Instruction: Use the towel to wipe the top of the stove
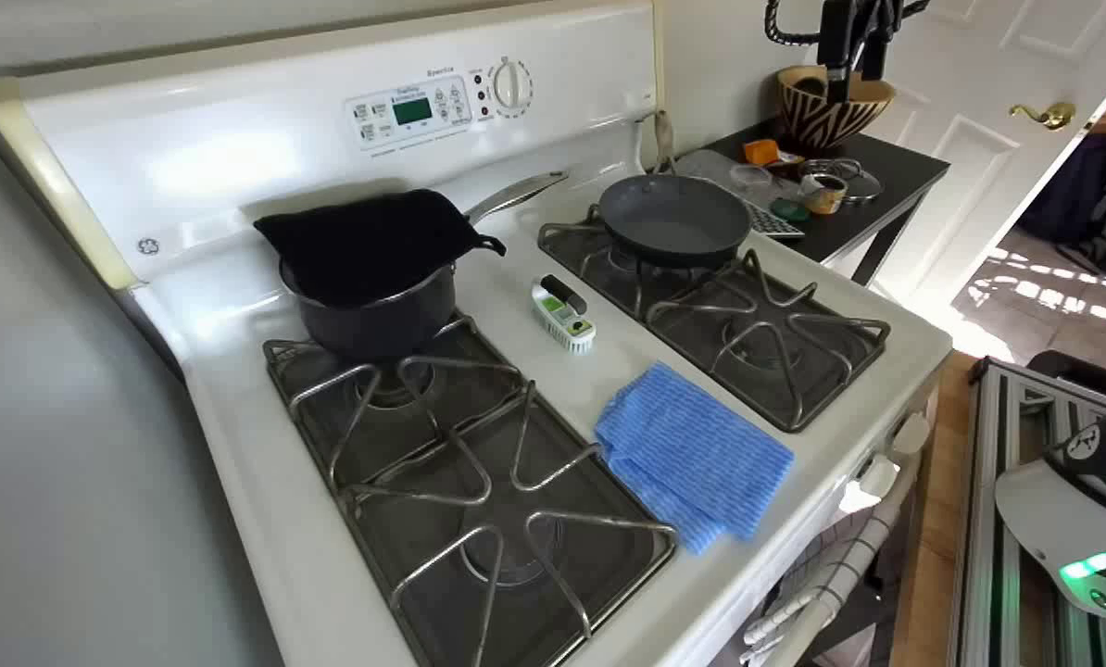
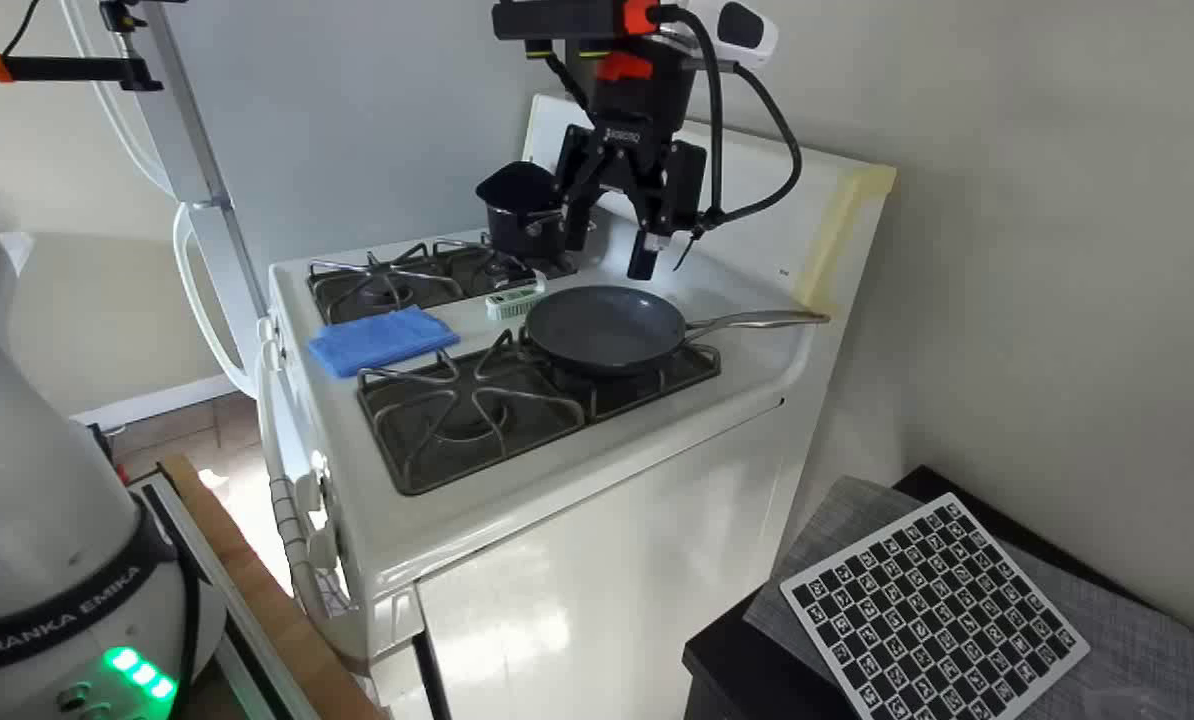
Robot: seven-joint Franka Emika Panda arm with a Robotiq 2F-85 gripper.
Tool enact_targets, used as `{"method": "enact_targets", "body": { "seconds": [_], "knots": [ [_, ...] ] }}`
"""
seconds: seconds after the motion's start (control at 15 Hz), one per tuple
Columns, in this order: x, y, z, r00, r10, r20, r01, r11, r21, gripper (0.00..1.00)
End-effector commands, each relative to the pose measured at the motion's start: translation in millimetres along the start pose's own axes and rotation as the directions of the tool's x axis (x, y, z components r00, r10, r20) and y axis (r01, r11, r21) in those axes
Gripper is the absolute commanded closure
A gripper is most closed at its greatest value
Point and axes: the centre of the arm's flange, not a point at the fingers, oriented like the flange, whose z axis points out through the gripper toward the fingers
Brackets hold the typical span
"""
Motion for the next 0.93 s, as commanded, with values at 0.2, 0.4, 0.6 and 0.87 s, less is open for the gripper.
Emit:
{"method": "enact_targets", "body": {
  "seconds": [0.2, 0.4, 0.6, 0.87],
  "knots": [
    [0, 0, 0, 1.0, 0.0, 0.0, 0.0, 1.0, 0.0, 0.0],
    [0, 0, 0, 1.0, 0.0, 0.0, 0.0, 1.0, 0.0, 0.0],
    [-2, -47, 3, 1.0, -0.02, 0.014, 0.021, 0.999, -0.032, 0.0],
    [0, -117, 7, 1.0, 0.029, 0.0, -0.029, 0.998, -0.064, 0.0]
  ]
}}
